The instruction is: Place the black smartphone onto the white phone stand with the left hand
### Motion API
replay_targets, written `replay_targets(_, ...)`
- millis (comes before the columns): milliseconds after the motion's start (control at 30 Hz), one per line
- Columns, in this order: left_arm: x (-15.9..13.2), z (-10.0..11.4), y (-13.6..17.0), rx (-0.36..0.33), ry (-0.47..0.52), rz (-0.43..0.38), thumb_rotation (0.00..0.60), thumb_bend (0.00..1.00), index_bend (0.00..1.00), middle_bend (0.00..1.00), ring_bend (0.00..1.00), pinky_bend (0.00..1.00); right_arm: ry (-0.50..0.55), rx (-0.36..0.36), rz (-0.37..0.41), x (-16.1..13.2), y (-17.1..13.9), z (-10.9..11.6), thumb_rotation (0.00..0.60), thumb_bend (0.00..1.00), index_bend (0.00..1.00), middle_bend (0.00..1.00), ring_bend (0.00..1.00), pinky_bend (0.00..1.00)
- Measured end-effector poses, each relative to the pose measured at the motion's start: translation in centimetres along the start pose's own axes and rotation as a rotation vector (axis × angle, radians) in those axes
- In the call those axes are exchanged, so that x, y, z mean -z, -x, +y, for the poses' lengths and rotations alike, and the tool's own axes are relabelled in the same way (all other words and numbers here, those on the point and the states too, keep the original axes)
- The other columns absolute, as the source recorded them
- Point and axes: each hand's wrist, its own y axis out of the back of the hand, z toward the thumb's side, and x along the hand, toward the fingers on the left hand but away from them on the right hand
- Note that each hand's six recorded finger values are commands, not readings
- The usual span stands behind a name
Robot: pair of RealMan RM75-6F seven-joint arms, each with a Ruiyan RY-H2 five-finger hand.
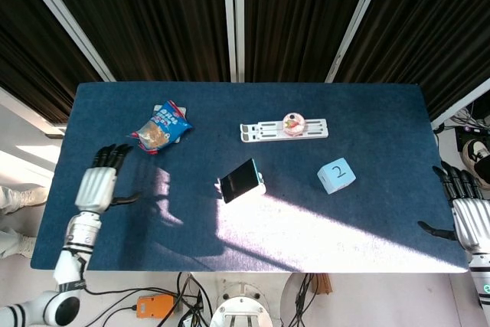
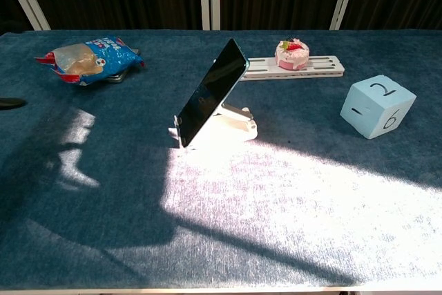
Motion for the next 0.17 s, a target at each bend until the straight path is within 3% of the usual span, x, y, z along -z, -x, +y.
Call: replay_targets(167,4.1,1.8,3.5,-0.067,-0.055,0.087,0.6,0.09,0.12,0.09,0.0,0.0,0.0,0.006,0.02,-0.7,0.0,-0.3,0.6,0.11,0.0,0.0,0.0,0.04)
